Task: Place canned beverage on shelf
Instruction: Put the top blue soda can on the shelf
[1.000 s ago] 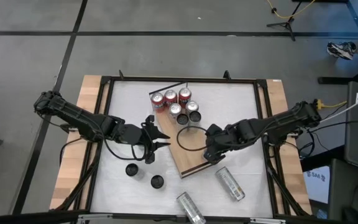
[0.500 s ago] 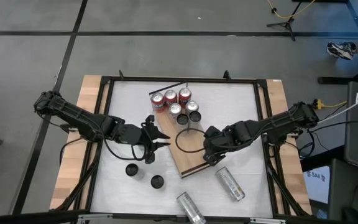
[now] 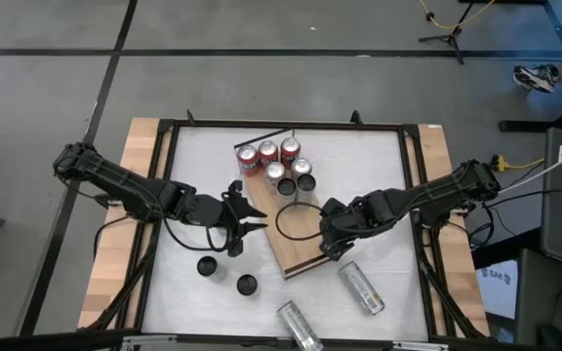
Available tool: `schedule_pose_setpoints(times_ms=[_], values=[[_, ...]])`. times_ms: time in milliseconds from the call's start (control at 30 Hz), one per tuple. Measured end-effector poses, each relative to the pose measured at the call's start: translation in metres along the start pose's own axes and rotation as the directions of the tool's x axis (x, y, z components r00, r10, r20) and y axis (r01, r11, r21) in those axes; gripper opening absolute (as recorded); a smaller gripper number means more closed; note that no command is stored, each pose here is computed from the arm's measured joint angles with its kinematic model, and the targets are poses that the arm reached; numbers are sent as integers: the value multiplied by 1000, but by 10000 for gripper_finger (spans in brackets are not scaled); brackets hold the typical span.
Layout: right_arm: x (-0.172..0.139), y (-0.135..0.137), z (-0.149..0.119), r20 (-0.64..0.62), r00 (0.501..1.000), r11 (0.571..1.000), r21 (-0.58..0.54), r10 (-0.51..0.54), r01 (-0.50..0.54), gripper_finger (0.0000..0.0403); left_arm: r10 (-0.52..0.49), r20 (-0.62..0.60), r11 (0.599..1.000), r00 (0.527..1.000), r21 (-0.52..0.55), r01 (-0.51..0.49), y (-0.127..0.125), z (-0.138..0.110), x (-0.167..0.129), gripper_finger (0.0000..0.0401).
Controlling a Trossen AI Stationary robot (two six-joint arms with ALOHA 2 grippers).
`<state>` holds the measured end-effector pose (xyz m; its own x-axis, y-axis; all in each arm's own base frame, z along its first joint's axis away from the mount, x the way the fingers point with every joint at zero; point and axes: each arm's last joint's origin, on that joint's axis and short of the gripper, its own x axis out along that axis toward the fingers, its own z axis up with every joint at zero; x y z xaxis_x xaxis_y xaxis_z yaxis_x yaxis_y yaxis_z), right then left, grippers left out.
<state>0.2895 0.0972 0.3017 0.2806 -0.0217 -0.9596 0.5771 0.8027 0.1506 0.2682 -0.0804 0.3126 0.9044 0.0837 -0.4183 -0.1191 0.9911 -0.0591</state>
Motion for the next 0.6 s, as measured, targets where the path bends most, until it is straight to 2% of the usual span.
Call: schedule_pose_setpoints(times_ms=[367, 600], values=[[-2, 8, -11, 73, 997, 999, -16, -37, 38, 234, 0, 0, 1000, 1000, 0, 0, 0, 0, 0, 104], [2, 9, -11, 58, 998, 999, -16, -40, 41, 234, 0, 0, 1000, 1000, 0, 0, 0, 0, 0, 104]])
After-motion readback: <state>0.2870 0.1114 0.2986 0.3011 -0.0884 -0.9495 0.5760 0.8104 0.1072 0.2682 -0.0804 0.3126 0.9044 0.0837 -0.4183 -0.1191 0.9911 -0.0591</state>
